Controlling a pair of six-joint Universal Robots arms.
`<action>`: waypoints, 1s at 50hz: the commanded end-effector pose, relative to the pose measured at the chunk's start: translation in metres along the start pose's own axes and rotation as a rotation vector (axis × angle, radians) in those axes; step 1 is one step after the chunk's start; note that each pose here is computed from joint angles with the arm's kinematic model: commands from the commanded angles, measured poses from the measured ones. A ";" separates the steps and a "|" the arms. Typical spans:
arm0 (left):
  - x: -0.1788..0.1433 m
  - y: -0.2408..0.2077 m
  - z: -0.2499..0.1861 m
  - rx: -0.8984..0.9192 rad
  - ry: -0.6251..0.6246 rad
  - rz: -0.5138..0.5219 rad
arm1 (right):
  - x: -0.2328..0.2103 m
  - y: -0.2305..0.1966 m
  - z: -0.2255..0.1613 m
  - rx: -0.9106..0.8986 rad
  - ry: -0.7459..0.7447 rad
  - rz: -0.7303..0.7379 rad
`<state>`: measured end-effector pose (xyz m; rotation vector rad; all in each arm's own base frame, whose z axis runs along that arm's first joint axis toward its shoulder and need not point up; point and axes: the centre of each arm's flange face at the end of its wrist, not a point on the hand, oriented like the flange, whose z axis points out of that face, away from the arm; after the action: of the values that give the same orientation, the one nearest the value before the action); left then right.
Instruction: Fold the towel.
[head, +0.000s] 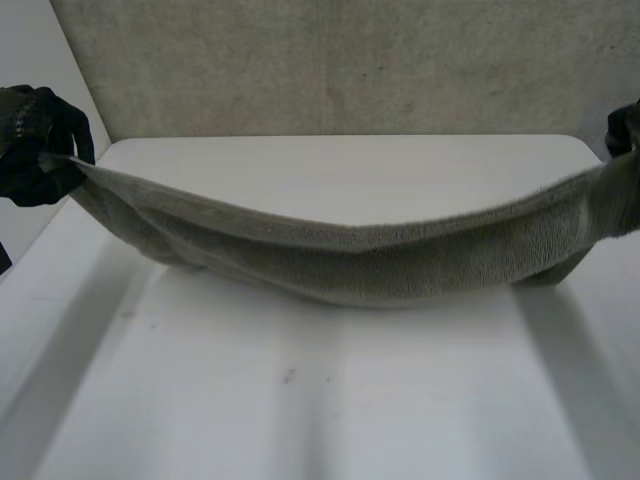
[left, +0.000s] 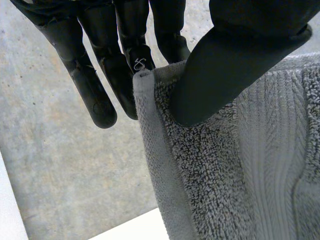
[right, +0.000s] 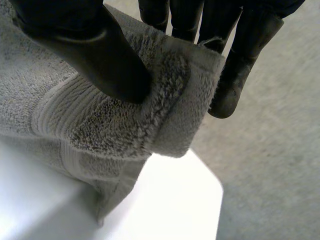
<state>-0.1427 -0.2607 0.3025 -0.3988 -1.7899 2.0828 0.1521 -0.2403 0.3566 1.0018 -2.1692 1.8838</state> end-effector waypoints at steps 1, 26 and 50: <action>0.002 0.026 -0.002 -0.074 0.001 -0.055 | -0.009 0.031 0.022 -0.166 -0.110 -0.053; 0.015 0.143 0.065 -0.330 0.032 0.023 | -0.021 0.117 0.113 -0.357 -0.144 0.002; 0.009 0.172 0.113 -0.306 -0.010 0.068 | -0.038 0.142 0.179 -0.333 -0.130 -0.008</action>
<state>-0.2142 -0.3740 0.1477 -0.5358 -2.1513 1.8376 0.1603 -0.3784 0.1825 1.0697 -2.4554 1.4017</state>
